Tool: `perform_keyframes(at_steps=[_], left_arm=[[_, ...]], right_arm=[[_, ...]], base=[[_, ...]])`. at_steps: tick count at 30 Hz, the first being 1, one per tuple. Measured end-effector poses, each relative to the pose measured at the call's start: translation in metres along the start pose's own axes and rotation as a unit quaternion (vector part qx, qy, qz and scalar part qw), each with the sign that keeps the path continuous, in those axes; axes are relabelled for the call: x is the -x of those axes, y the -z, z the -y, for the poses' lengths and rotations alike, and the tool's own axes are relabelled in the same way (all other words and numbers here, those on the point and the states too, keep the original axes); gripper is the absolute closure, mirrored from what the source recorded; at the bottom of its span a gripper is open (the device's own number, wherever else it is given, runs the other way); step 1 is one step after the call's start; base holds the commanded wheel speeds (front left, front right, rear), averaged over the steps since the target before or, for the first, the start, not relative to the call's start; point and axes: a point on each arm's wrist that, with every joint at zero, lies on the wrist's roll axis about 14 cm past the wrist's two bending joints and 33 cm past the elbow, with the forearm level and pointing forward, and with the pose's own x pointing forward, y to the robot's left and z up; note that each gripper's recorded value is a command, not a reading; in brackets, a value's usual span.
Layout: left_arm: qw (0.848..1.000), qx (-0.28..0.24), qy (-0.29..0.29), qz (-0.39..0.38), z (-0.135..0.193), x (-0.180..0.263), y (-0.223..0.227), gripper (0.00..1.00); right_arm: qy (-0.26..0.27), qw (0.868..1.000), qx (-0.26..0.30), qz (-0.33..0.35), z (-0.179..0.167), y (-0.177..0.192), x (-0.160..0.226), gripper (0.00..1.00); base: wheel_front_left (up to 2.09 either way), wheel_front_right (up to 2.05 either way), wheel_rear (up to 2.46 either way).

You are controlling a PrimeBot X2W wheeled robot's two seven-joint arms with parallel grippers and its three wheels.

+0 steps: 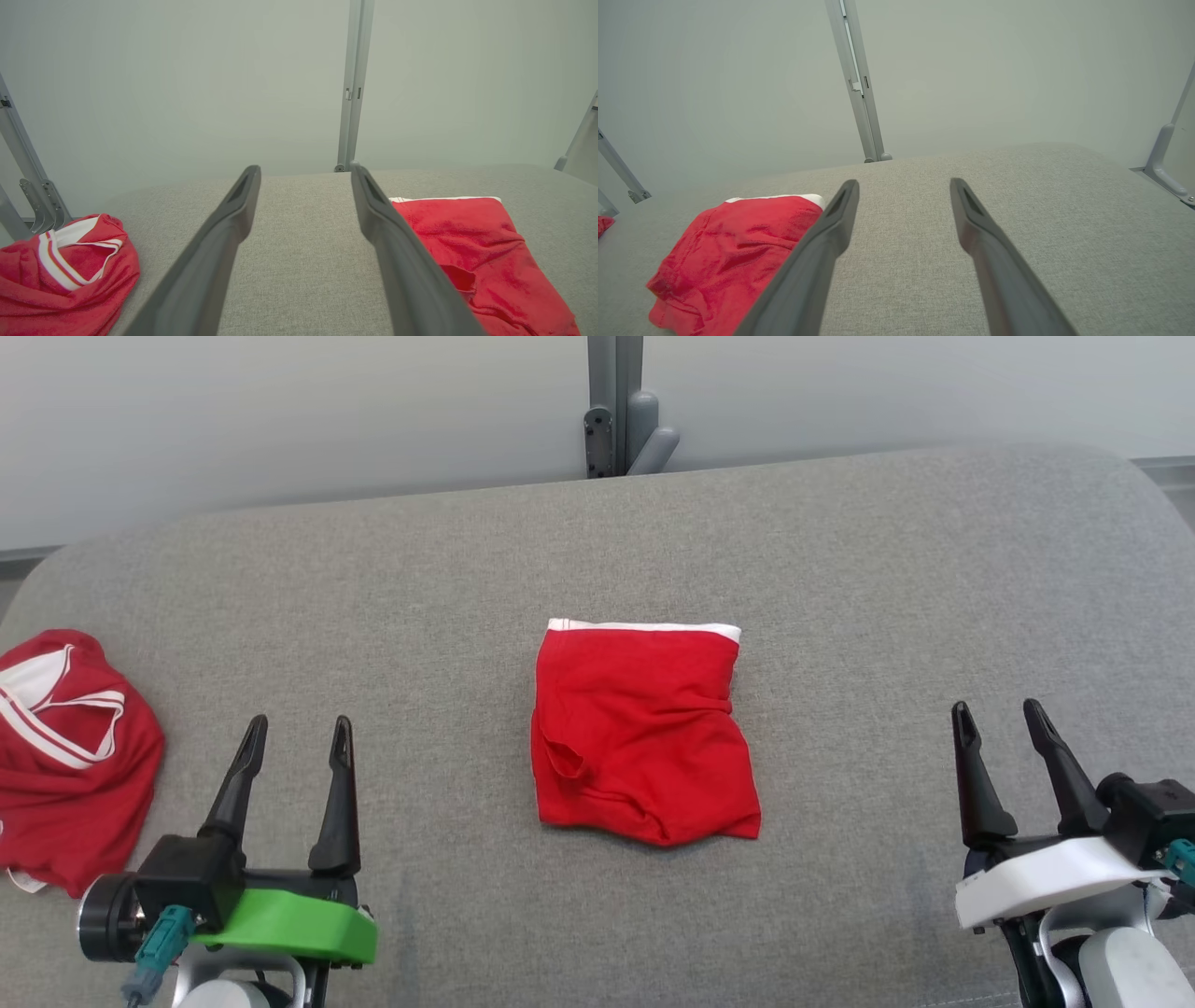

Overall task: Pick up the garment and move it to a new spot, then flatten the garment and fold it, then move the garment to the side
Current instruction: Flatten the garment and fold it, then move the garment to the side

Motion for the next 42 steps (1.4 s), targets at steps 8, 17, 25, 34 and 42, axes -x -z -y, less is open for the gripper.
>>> perform_keyframes(at_steps=[8, 17, 25, 34, 42], left_arm=[[1.0, -0.007, -0.001, 0.007, -0.001, 0.019, -0.009, 0.0], [1.0, -0.017, -0.003, 0.011, -0.007, 0.021, -0.015, 0.0], [1.0, -0.013, -0.002, 0.009, -0.007, 0.02, -0.014, 0.0], [1.0, -0.011, -0.005, 0.01, -0.01, 0.016, -0.015, 0.0], [1.0, -0.005, -0.001, 0.02, -0.008, -0.001, -0.016, 0.0]], right_arm=[[-0.004, 1.0, -0.002, 0.006, -0.006, -0.011, 0.018, 0.0], [-0.009, 1.0, 0.0, 0.011, -0.01, -0.018, 0.019, 0.0], [-0.01, 1.0, -0.001, 0.004, -0.011, -0.015, 0.019, 0.0], [-0.016, 1.0, -0.005, -0.011, -0.013, -0.005, 0.009, 0.0], [-0.07, 0.995, -0.03, -0.068, -0.049, 0.035, -0.027, 0.0]], base=[[0.0, 0.0, 0.0], [0.0, 0.0, 0.0], [0.0, 0.0, 0.0], [0.0, 0.0, 0.0], [0.0, 0.0, 0.0]])
